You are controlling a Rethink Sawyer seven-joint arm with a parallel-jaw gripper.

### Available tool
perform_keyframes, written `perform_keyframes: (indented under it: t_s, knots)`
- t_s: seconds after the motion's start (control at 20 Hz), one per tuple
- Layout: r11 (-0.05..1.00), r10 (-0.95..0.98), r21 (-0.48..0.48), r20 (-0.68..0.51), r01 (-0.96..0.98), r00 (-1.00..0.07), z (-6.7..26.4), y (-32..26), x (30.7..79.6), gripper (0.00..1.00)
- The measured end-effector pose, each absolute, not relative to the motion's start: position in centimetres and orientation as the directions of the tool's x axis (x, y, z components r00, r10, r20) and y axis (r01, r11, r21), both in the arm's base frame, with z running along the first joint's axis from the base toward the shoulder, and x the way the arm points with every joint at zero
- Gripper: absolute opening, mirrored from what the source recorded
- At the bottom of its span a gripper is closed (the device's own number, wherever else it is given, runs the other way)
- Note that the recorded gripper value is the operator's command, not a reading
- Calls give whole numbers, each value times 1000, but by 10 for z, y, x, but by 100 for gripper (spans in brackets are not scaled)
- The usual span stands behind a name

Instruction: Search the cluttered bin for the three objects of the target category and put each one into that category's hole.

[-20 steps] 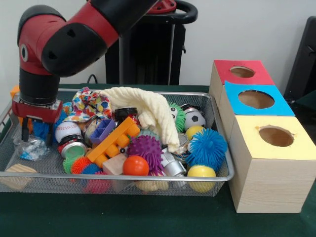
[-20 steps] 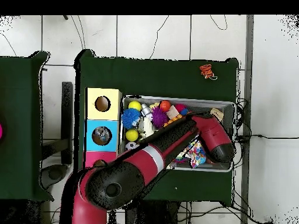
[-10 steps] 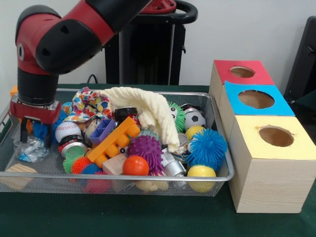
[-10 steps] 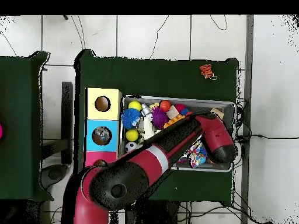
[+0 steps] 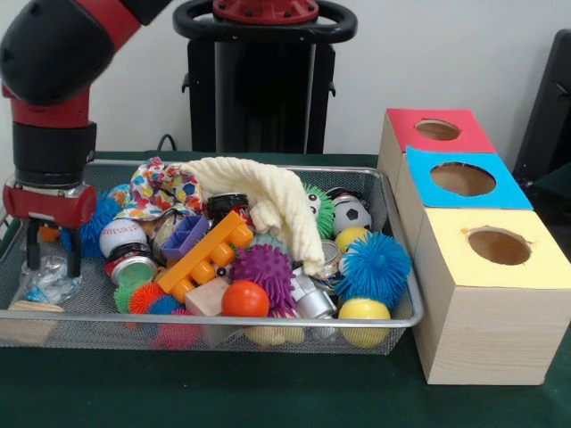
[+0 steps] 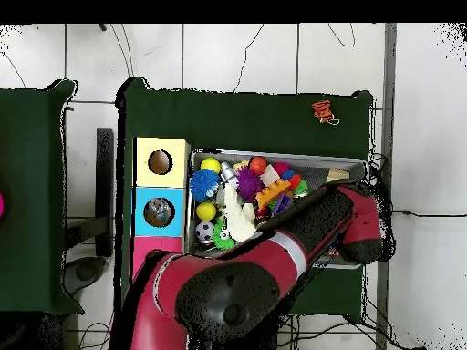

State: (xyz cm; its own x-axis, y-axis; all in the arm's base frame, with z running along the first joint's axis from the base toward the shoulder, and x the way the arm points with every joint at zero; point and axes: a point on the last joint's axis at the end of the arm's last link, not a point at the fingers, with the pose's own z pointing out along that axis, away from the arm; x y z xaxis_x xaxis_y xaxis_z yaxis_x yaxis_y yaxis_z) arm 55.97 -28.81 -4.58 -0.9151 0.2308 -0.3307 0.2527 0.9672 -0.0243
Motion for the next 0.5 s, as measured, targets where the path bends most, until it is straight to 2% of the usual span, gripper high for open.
perform_keyframes:
  t_s: [0.5]
  knots:
    - [983,174,22,-400,180,-900,-43,-283,575,100]
